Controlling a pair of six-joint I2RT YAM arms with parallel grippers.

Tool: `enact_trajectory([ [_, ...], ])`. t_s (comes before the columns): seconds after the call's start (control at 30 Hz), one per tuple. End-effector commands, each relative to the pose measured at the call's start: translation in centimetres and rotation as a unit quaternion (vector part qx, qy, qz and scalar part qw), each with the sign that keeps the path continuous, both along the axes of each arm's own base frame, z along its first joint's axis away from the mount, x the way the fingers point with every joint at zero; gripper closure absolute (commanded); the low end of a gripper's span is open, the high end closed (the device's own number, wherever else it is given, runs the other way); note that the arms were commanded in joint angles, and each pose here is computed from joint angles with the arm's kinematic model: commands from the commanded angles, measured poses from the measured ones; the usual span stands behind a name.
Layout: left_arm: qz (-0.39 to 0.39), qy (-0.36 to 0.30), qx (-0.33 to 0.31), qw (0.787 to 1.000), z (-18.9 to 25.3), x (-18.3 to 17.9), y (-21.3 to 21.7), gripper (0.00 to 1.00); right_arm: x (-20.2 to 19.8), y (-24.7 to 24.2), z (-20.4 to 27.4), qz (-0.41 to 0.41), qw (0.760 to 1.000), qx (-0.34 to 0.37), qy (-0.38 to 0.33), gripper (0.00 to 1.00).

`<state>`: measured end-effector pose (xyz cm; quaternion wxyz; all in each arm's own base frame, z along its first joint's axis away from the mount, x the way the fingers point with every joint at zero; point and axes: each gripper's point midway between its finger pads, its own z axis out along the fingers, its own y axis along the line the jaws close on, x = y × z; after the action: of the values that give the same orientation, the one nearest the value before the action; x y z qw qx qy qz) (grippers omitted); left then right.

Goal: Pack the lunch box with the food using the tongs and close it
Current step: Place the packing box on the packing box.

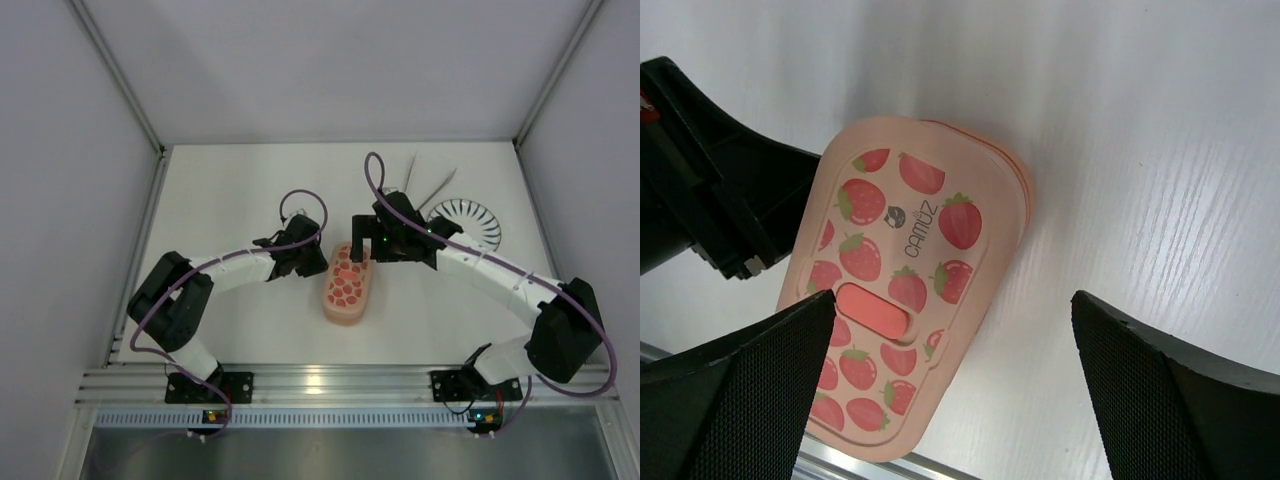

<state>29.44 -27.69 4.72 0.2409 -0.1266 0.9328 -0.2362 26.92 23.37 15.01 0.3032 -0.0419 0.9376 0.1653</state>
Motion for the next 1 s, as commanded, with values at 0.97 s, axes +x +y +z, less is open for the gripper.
enact_trajectory([
  [0.97,0.016,-0.016,0.015,1.0,0.5,0.4,0.6,0.74,-2.1,-0.2,-1.9,0.005,1.0,-0.002,0.002,0.0],
])
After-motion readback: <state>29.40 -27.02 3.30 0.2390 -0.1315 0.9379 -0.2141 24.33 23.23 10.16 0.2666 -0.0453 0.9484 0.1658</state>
